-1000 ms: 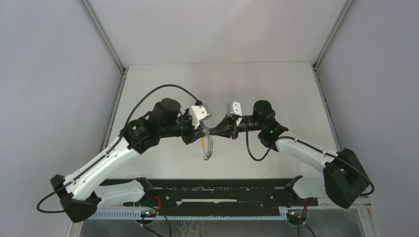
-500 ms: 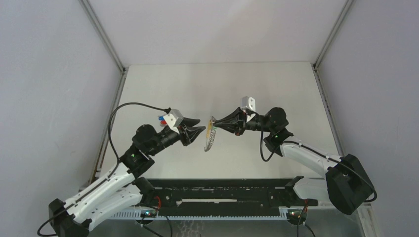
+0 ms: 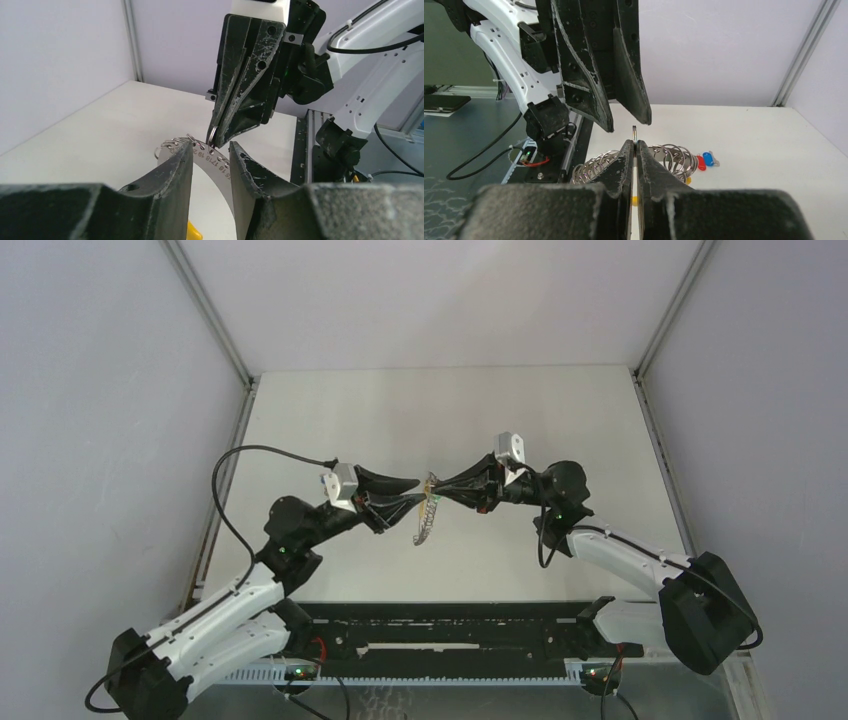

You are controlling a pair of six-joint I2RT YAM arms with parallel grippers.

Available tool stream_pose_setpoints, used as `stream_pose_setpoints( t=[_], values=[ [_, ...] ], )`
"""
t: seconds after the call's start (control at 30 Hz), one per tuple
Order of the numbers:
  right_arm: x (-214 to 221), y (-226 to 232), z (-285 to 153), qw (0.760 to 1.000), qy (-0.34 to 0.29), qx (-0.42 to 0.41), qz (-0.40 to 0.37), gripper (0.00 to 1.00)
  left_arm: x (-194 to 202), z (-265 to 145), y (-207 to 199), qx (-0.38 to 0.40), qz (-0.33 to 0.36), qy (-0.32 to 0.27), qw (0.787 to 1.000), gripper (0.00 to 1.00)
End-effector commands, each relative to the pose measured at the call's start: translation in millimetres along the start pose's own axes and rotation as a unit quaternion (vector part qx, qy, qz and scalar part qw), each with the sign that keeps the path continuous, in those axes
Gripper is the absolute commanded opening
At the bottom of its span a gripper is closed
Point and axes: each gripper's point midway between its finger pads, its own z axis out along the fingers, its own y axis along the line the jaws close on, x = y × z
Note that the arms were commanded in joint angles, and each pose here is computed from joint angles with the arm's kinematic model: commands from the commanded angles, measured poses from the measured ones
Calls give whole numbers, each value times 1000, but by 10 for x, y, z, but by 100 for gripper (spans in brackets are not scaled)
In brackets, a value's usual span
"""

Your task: Put the keys on the keyring

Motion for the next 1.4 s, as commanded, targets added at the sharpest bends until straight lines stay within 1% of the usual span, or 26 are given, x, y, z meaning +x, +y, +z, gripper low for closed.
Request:
stream_pose_setpoints(
  t=[0.0,0.13,0.43,0.6,0.93,1.23,1.3,1.37],
  values=[
    [-247,93,21,999,-37,-16,-18,0,-92,22,-73,29,11,-19,999,36],
    [-273,118,22,999,-41,-20,-17,0,-88,26,-55,30,14,-17,999,35],
    [-278,158,44,998,-46,-32,-14,0,-101,77,-141,65,10,-12,998,24],
    [-262,172,59,998,-47,-36,-13,0,-138,82,-168,73,12,-17,997,21],
    [-235,225,73,998,-43,-55,-8,0,-179,96,-232,94,18,-19,995,12],
    [-203,288,82,996,-33,-79,-2,0,-226,75,-264,99,27,-26,994,11],
    [-204,296,87,996,-32,-83,0,0,-228,79,-280,105,28,-25,994,8],
    [-210,300,91,996,-31,-85,0,0,-214,87,-288,109,25,-21,993,2]
  ],
)
